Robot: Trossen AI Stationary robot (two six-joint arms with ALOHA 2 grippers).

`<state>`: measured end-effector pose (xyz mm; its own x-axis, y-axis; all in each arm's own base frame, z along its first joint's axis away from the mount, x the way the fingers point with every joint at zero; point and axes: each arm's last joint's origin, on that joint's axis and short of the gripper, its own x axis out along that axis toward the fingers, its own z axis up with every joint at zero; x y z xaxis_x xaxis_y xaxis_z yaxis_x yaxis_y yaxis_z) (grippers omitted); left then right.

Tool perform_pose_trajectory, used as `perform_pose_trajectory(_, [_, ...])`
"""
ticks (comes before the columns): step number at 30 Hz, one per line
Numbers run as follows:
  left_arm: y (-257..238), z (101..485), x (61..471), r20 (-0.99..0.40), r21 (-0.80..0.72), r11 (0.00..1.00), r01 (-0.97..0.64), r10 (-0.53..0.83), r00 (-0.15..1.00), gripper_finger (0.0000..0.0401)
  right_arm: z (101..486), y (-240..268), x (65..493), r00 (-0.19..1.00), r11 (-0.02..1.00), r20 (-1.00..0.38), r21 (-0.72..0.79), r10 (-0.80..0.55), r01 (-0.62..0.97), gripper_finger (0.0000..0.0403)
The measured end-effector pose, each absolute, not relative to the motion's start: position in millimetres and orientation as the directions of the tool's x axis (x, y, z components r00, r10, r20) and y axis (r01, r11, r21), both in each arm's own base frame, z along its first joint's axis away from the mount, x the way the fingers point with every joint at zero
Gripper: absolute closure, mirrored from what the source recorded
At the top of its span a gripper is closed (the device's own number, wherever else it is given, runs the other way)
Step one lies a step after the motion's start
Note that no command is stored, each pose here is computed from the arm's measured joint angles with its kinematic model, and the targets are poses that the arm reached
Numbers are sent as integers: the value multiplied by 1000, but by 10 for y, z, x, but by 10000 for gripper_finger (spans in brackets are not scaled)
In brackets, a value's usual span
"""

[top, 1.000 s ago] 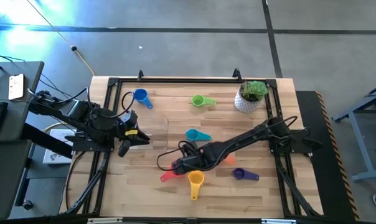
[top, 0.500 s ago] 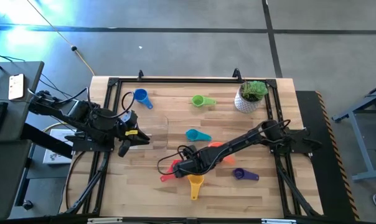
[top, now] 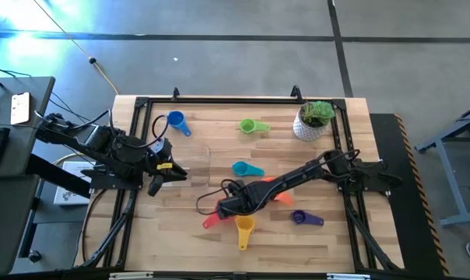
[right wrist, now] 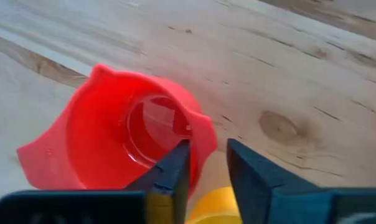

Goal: Nest measuring cups in basket
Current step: Stack the red measuring cup into the orange measuring cup

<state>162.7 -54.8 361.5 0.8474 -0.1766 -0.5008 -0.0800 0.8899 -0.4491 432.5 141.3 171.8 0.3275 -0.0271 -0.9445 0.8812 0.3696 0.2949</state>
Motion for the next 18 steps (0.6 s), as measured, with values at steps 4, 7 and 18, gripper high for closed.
perform_pose_trajectory(4, [-548,3615,1627,-501,-437,897,-71,-177,847,327,1720,1391,4339,331,398,-943,296,-20,868,376])
perform_pose_trajectory(7, [-548,3615,1627,-501,-436,897,-71,-177,847,327,1722,1372,4349,337,398,-941,300,-27,867,394])
perform_pose_trajectory(18, [-546,3604,1622,-512,-432,899,-74,-176,841,327,1842,1348,4383,404,454,-915,352,-20,819,398])
